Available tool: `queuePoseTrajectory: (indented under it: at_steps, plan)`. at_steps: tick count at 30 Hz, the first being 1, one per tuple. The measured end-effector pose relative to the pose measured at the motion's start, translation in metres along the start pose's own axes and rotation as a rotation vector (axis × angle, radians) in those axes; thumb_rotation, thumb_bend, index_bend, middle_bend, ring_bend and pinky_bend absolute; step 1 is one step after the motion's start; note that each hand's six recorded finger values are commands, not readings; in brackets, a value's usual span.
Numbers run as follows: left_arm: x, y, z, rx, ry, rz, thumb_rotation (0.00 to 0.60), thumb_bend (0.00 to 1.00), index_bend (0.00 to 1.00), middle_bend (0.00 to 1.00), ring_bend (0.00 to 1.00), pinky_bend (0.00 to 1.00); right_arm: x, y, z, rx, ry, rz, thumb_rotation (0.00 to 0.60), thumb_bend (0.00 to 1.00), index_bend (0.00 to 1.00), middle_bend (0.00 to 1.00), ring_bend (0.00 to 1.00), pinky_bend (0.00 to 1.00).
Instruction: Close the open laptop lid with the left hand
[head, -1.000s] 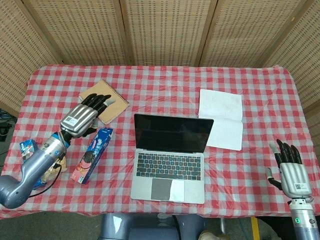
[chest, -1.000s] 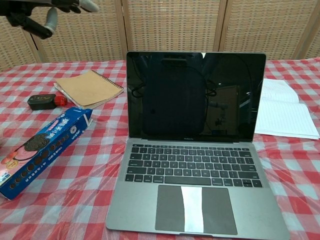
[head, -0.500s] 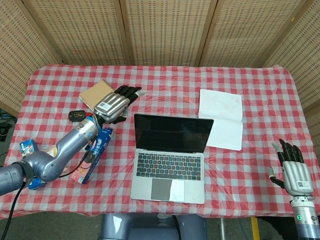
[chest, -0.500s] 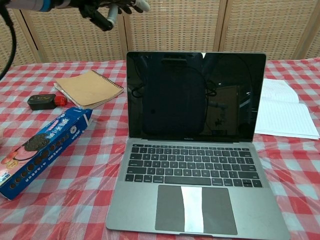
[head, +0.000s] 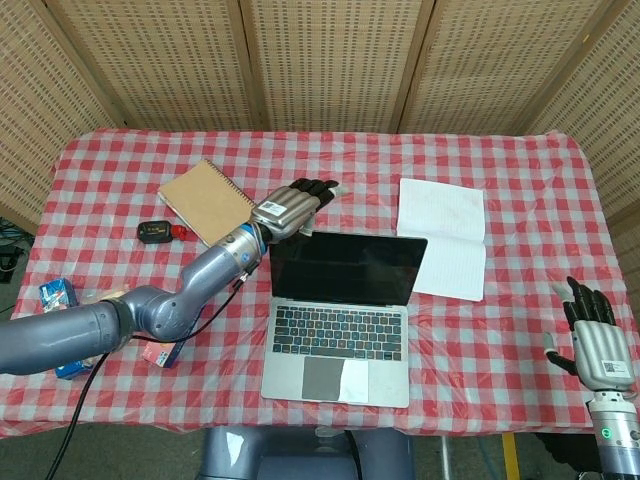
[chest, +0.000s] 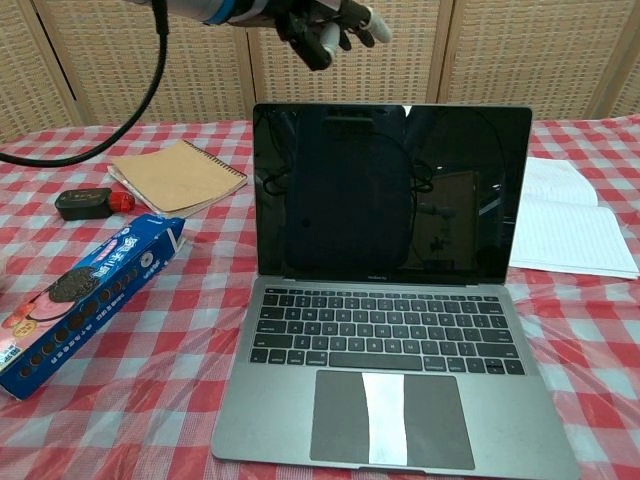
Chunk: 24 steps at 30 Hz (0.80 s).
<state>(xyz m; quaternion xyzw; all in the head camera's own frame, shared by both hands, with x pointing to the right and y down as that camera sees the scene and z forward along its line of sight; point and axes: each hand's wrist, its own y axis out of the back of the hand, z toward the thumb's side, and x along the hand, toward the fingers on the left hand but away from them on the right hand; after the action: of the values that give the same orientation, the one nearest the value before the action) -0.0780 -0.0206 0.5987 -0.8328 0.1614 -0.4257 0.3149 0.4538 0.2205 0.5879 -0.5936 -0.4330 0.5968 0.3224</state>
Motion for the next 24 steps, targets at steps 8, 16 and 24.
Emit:
queuePoseTrajectory:
  at_steps: [8,16,24]
  plan:
    - [0.021,-0.01,0.02,0.026,0.018,-0.051,0.6,1.0,0.1,0.0,0.03,0.12,-0.001,0.003,-0.005,-0.018,-0.01,-0.005,0.6,0.65,0.02,0.0,0.0,0.0]
    - [0.033,-0.021,0.026,0.032,0.066,-0.085,0.6,1.0,0.18,0.0,0.1,0.17,-0.001,0.007,-0.007,-0.03,-0.013,-0.015,0.6,0.65,0.03,0.0,0.0,0.0]
    - [0.037,-0.025,0.031,0.024,0.083,-0.071,0.6,1.0,0.35,0.14,0.24,0.29,0.0,0.006,-0.005,-0.031,-0.003,-0.014,0.6,0.65,0.03,0.0,0.0,0.0]
